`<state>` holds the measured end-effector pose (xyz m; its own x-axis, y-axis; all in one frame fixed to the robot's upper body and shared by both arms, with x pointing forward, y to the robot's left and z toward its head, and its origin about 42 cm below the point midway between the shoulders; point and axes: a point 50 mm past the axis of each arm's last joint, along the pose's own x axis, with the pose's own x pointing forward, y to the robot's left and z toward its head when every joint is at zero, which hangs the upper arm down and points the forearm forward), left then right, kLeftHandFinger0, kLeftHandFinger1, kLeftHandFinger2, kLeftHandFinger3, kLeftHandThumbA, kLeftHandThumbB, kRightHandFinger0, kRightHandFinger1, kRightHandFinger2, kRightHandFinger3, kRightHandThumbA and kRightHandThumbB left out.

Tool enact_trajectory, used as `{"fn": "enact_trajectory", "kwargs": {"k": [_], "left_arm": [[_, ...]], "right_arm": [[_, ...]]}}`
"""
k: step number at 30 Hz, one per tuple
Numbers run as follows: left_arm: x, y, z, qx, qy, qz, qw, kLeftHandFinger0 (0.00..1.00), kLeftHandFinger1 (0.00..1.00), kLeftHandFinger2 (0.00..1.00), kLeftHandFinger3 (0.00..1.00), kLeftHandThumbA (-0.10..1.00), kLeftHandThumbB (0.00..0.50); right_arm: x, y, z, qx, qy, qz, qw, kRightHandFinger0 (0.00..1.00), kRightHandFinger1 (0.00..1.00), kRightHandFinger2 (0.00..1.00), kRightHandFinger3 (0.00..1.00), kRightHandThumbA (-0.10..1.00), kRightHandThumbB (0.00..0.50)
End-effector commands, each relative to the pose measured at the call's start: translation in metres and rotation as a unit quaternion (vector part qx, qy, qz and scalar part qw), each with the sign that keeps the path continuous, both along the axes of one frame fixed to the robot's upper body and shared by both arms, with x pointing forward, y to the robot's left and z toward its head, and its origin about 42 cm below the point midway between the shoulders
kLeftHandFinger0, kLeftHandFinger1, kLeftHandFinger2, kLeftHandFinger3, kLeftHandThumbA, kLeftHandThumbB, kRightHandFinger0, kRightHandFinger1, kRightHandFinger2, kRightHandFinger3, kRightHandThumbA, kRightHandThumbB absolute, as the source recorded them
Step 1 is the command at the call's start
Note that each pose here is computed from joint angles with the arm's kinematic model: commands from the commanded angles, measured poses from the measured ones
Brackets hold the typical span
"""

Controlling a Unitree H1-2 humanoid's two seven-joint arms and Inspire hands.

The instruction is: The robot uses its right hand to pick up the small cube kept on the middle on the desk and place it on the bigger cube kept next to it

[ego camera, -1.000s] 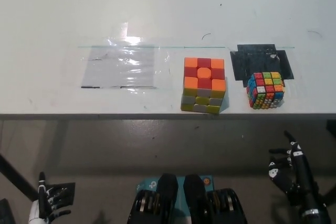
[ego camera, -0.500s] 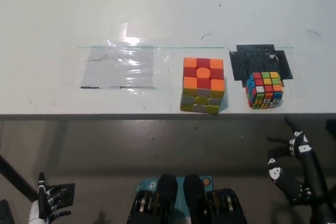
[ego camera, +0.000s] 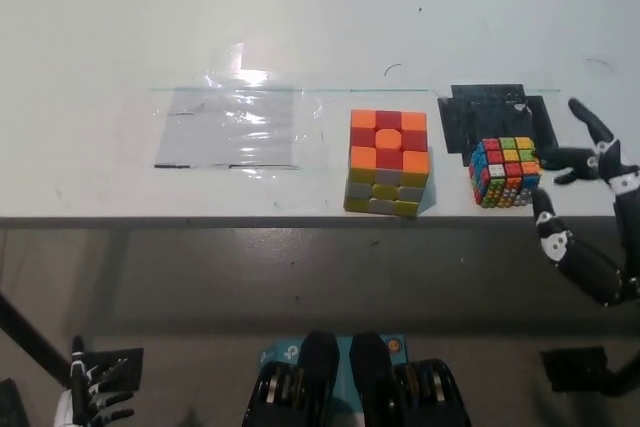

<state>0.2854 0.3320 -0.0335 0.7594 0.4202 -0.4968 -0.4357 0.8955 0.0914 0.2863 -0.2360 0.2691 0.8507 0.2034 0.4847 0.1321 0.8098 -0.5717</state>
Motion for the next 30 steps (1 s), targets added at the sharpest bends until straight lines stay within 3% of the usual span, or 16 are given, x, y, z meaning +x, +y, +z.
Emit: {"fn": "enact_trajectory", "kwargs": {"k": [1,2,3,5,6,7,9,12,15,18,19,22,27,28,30], "left_arm": [[0.005,0.010,0.009,0.029,-0.019,0.007,0.999,0.47,0.55,0.68,0.77,1.00,0.280],[0.004,0.010,0.009,0.025,-0.020,0.008,0.999,0.47,0.56,0.68,0.78,1.00,0.282],[0.004,0.009,0.009,0.021,-0.022,0.011,0.999,0.48,0.55,0.67,0.76,1.00,0.280],[0.004,0.009,0.008,0.024,-0.024,0.011,0.999,0.47,0.55,0.66,0.76,1.00,0.275],[0.005,0.009,0.007,0.023,-0.021,0.011,0.999,0.46,0.54,0.65,0.76,1.00,0.297],[0.005,0.009,0.007,0.023,-0.021,0.011,0.999,0.45,0.53,0.65,0.77,1.00,0.298],[0.004,0.009,0.007,0.023,-0.022,0.011,0.999,0.45,0.52,0.65,0.77,1.00,0.290],[0.006,0.009,0.008,0.018,-0.024,0.016,0.999,0.39,0.49,0.63,0.72,1.00,0.321],[0.007,0.011,0.009,0.023,-0.024,0.011,0.999,0.40,0.50,0.63,0.72,1.00,0.355],[0.009,0.012,0.011,0.028,-0.025,0.008,0.999,0.38,0.48,0.63,0.72,1.00,0.355],[0.010,0.012,0.013,0.024,-0.029,0.012,0.999,0.40,0.49,0.62,0.72,1.00,0.378],[0.011,0.012,0.013,0.026,-0.026,0.007,0.999,0.31,0.46,0.59,0.71,1.00,0.394],[0.013,0.012,0.015,0.028,-0.030,0.005,0.999,0.30,0.45,0.62,0.69,1.00,0.410],[0.015,0.012,0.016,0.028,-0.030,0.009,0.999,0.28,0.41,0.58,0.65,1.00,0.416],[0.017,0.014,0.017,0.031,-0.032,0.006,0.999,0.31,0.43,0.58,0.72,1.00,0.433]], "right_arm": [[0.008,-0.002,0.022,-0.052,-0.029,-0.002,0.998,0.70,0.82,0.77,1.00,0.52,0.166],[0.012,-0.003,0.024,-0.063,-0.036,-0.002,0.997,0.73,0.88,0.82,1.00,0.52,0.177],[0.017,-0.004,0.027,-0.080,-0.036,0.001,0.996,0.87,1.00,1.00,1.00,0.56,0.202],[0.023,-0.005,0.029,-0.096,-0.031,0.005,0.995,0.97,1.00,1.00,1.00,0.59,0.209],[0.033,-0.008,0.030,-0.122,-0.010,0.006,0.992,1.00,1.00,1.00,1.00,0.72,0.266],[0.034,-0.008,0.030,-0.125,-0.007,0.006,0.992,1.00,1.00,1.00,1.00,0.73,0.267],[0.044,-0.008,0.031,-0.134,0.005,0.006,0.991,1.00,1.00,1.00,1.00,0.77,0.330],[0.062,-0.007,0.028,-0.145,0.007,0.009,0.989,1.00,1.00,1.00,1.00,0.79,0.375],[0.088,-0.003,0.024,-0.167,0.007,0.000,0.986,1.00,1.00,1.00,1.00,0.88,0.475],[0.099,0.001,0.020,-0.172,0.015,0.000,0.985,1.00,1.00,1.00,1.00,0.88,0.499],[0.109,0.004,0.015,-0.175,0.025,0.004,0.984,1.00,1.00,1.00,1.00,0.91,0.500],[0.119,0.007,0.007,-0.185,0.043,0.011,0.982,1.00,1.00,1.00,1.00,0.93,0.500],[0.135,0.012,-0.005,-0.197,0.056,0.013,0.979,1.00,1.00,1.00,1.00,0.88,0.500],[0.139,0.012,-0.007,-0.198,0.058,0.013,0.978,1.00,1.00,1.00,1.00,0.87,0.500],[0.146,0.014,-0.010,-0.202,0.061,0.011,0.977,1.00,1.00,1.00,1.00,0.87,0.500]]}}
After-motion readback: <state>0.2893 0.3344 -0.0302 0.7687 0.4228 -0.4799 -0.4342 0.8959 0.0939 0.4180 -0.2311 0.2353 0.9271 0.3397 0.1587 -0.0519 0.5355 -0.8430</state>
